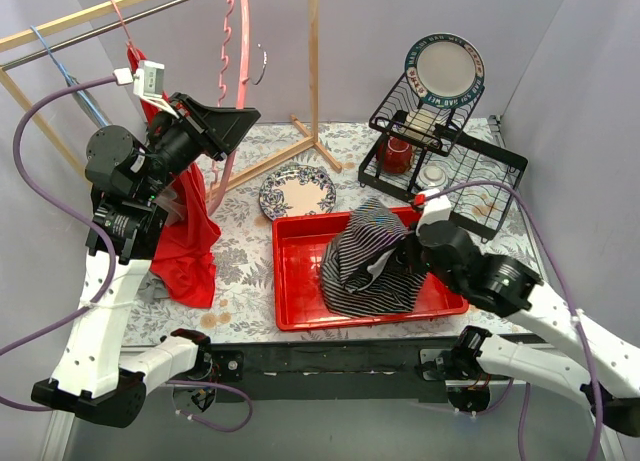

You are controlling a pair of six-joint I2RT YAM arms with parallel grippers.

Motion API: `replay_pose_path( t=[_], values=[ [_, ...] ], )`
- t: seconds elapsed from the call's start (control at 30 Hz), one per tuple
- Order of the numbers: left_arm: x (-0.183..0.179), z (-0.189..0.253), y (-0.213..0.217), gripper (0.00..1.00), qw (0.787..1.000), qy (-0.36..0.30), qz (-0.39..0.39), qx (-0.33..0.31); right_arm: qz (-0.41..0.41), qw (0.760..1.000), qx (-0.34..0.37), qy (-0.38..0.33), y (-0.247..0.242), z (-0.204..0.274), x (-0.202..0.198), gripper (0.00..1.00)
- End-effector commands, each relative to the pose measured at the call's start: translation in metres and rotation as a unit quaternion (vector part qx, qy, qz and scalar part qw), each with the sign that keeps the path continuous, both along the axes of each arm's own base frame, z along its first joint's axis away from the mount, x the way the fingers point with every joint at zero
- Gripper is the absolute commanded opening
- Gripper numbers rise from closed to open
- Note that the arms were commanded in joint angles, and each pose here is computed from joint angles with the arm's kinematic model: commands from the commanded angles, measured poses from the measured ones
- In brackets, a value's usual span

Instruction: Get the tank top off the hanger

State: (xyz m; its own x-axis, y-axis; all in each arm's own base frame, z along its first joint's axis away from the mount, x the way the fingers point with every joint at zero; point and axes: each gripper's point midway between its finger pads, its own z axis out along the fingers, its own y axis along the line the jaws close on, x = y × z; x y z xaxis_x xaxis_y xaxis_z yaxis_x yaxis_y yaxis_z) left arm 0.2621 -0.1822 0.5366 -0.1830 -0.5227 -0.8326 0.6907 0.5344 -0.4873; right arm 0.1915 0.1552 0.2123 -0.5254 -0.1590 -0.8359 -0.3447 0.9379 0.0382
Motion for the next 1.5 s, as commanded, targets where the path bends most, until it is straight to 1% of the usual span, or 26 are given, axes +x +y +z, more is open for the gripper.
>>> replay_pose_path(
  t=[0.0, 0.07, 0.1, 0.13, 0.17, 0.2, 0.27, 0.3, 0.37, 0.43, 0.47, 0.53, 0.57, 0.67, 0.7, 0.73, 0.77, 0.8, 0.9, 0.93, 1.0, 1.03, 1.17, 1.27, 1.4, 1.47],
  values=[
    [-0.013, 0.027, 0.008, 0.0, 0.999, -0.046, 0.011, -0.005, 0.105, 0.992, 0.064, -0.033, 0.025, 0.041, -0.016, 0.01],
    [-0.012, 0.027, 0.007, 0.0, 0.999, -0.045, 0.011, -0.005, 0.162, 0.981, 0.1, -0.028, 0.047, 0.039, -0.027, 0.01],
    [-0.012, 0.026, 0.007, 0.0, 0.999, -0.043, 0.009, -0.006, 0.172, 0.976, 0.129, -0.044, 0.06, 0.048, -0.024, 0.01],
    [-0.011, 0.023, 0.006, 0.0, 0.999, -0.038, 0.008, -0.006, 0.185, 0.973, 0.134, -0.034, 0.07, 0.035, -0.024, 0.01],
    [-0.011, 0.021, 0.005, 0.0, 0.999, -0.036, 0.006, -0.007, 0.182, 0.972, 0.142, -0.039, 0.075, 0.029, -0.02, 0.01],
    [-0.011, 0.021, 0.005, 0.0, 0.999, -0.033, 0.002, -0.015, 0.171, 0.968, 0.174, -0.055, 0.085, 0.035, -0.012, 0.01],
    [-0.002, 0.009, 0.003, 0.0, 1.0, -0.006, 0.005, -0.03, 0.152, 0.973, 0.169, -0.04, 0.095, 0.007, 0.0, 0.01],
    [0.0, 0.008, 0.002, 0.0, 0.998, 0.018, -0.002, -0.062, 0.139, 0.97, 0.196, -0.038, 0.104, 0.009, 0.005, 0.01],
    [0.012, -0.009, 0.0, 0.0, 0.993, 0.073, -0.003, -0.097, 0.11, 0.978, 0.179, 0.007, 0.112, -0.032, 0.013, 0.01],
    [0.018, -0.013, 0.0, 0.0, 0.983, 0.119, -0.004, -0.138, 0.091, 0.976, 0.192, 0.05, 0.124, -0.059, 0.015, 0.01],
    [0.019, -0.016, 0.0, 0.0, 0.98, 0.131, -0.005, -0.148, 0.083, 0.976, 0.192, 0.066, 0.125, -0.07, 0.013, 0.16],
    [0.025, -0.017, 0.004, 0.0, 0.972, 0.153, 0.008, -0.178, 0.085, 0.973, 0.194, 0.097, 0.132, -0.08, 0.008, 0.28],
    [0.027, -0.017, 0.006, 0.0, 0.969, 0.159, 0.015, -0.187, 0.082, 0.972, 0.201, 0.092, 0.137, -0.065, 0.013, 0.43],
    [0.038, -0.02, 0.019, 0.0, 0.955, 0.185, 0.056, -0.226, 0.081, 0.979, 0.168, 0.077, 0.13, -0.041, 0.018, 0.64],
    [0.04, -0.023, 0.022, 0.0, 0.95, 0.195, 0.068, -0.233, 0.093, 0.977, 0.186, 0.051, 0.137, -0.004, 0.024, 0.68],
    [0.044, -0.024, 0.029, 0.0, 0.945, 0.196, 0.089, -0.246, 0.104, 0.975, 0.19, 0.04, 0.139, 0.011, 0.024, 0.71],
    [0.046, -0.024, 0.032, 0.0, 0.94, 0.202, 0.096, -0.257, 0.125, 0.974, 0.189, 0.02, 0.142, 0.027, 0.024, 0.79],
    [0.048, -0.026, 0.034, 0.0, 0.938, 0.204, 0.102, -0.262, 0.142, 0.967, 0.211, -0.006, 0.149, 0.061, 0.025, 0.82],
    [0.058, -0.027, 0.039, 0.0, 0.929, 0.209, 0.12, -0.282, 0.214, 0.948, 0.232, -0.036, 0.171, 0.106, 0.016, 0.84],
    [0.064, -0.03, 0.039, 0.0, 0.926, 0.215, 0.124, -0.285, 0.234, 0.937, 0.254, -0.056, 0.178, 0.14, 0.012, 0.84],
    [0.069, -0.028, 0.038, 0.0, 0.921, 0.218, 0.122, -0.298, 0.259, 0.927, 0.263, -0.065, 0.195, 0.16, 0.003, 0.83],
    [0.071, -0.029, 0.038, 0.0, 0.92, 0.219, 0.122, -0.302, 0.268, 0.918, 0.28, -0.083, 0.199, 0.185, -0.002, 0.83],
    [0.083, -0.027, 0.041, 0.0, 0.915, 0.211, 0.134, -0.318, 0.296, 0.896, 0.312, -0.112, 0.222, 0.218, -0.021, 0.81],
    [0.086, -0.023, 0.043, 0.0, 0.913, 0.205, 0.137, -0.324, 0.296, 0.889, 0.321, -0.137, 0.233, 0.235, -0.026, 0.81],
    [0.088, -0.025, 0.042, 0.0, 0.912, 0.208, 0.137, -0.327, 0.282, 0.9, 0.295, -0.15, 0.253, 0.235, -0.017, 0.79],
    [0.088, -0.026, 0.042, 0.0, 0.91, 0.211, 0.136, -0.329, 0.252, 0.916, 0.269, -0.156, 0.253, 0.229, -0.005, 0.77]
  ],
)
